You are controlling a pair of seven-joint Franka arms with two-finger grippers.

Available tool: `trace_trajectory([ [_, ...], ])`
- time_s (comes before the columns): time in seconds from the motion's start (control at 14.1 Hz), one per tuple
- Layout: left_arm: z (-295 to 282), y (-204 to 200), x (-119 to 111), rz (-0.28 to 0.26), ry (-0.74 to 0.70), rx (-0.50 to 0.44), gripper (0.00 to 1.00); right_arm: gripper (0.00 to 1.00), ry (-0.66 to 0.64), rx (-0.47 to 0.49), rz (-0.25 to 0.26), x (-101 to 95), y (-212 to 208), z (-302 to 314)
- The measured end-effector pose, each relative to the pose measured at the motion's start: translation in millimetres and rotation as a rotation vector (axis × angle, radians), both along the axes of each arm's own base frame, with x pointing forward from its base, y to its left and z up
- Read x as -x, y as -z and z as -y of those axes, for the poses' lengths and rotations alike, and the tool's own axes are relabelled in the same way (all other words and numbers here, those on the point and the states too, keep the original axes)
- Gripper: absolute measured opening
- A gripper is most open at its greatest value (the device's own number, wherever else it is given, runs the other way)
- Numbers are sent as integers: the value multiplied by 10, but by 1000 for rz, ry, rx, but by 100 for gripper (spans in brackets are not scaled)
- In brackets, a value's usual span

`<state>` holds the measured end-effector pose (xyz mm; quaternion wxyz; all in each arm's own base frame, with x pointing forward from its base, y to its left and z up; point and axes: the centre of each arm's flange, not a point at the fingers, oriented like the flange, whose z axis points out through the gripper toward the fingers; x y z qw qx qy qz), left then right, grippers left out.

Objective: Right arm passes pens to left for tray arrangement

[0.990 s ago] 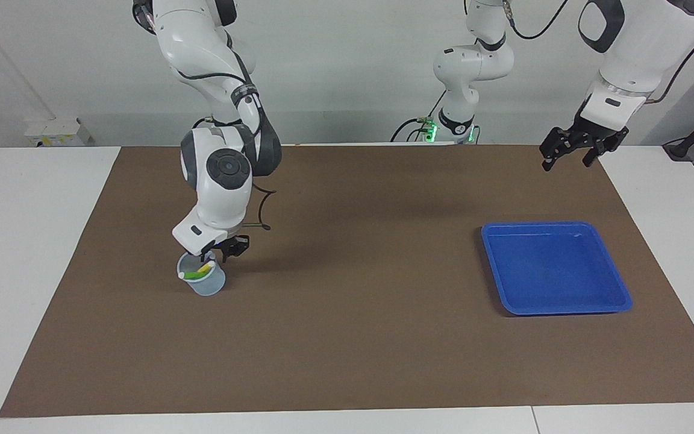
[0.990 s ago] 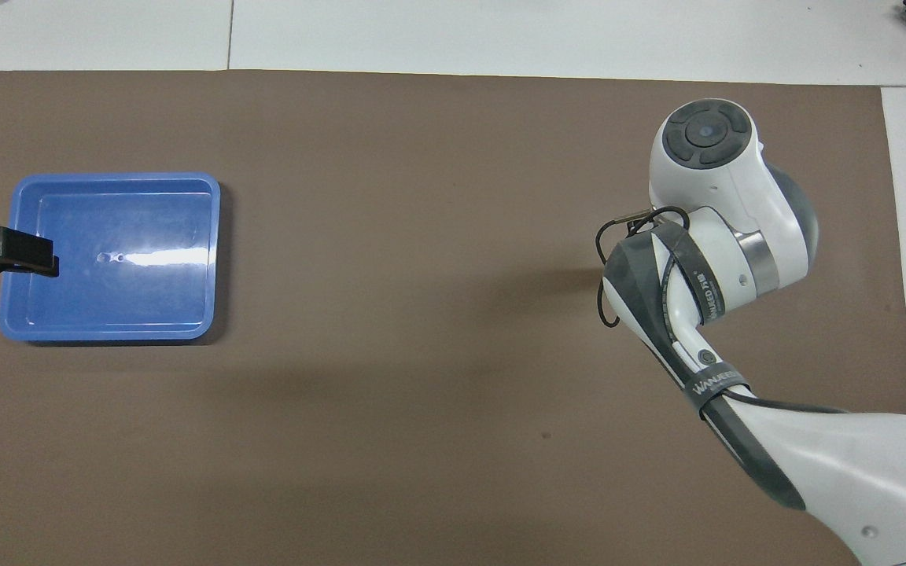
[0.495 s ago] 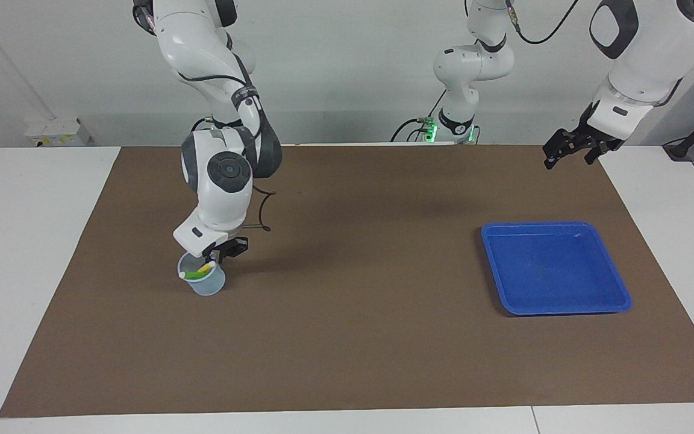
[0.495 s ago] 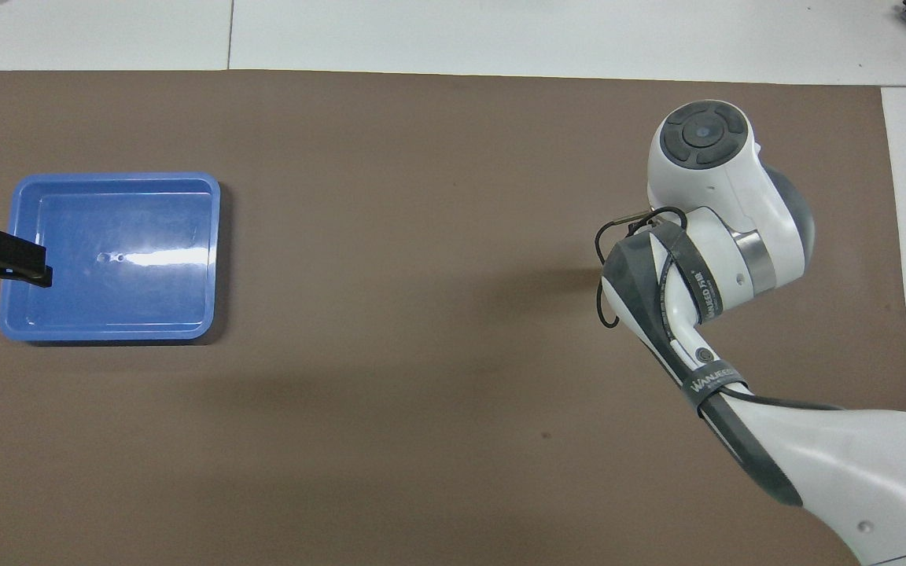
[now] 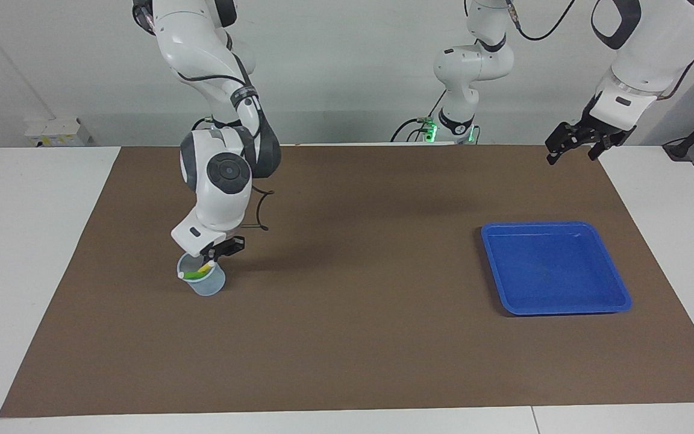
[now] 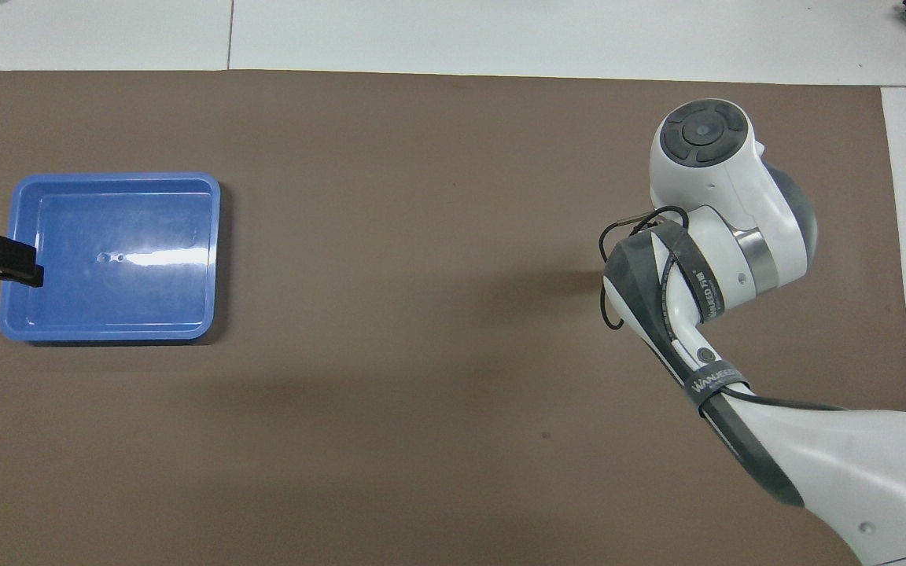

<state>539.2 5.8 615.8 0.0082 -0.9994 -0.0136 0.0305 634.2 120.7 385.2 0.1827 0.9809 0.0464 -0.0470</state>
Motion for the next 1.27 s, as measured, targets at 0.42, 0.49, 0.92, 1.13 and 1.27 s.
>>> trace_trajectory([
  [0.42, -30, 36, -14, 8, -5, 0, 100, 19, -38, 3, -15, -47, -321, 62],
  [0.49, -42, 65, -28, 20, -6, 0, 100, 19, -44, 1, -3, -48, -444, 65],
  [0.92, 8, 175, 1, 32, -71, 7, 96, 19, -103, -32, 106, 104, -1475, 93],
  [1.13, 99, 189, 19, 22, -183, 36, 95, 19, -77, -198, 174, 211, -1967, -28],
  [1.27, 201, 204, 36, 7, -249, 52, 93, 19, -59, -308, 215, 214, -2169, -115],
])
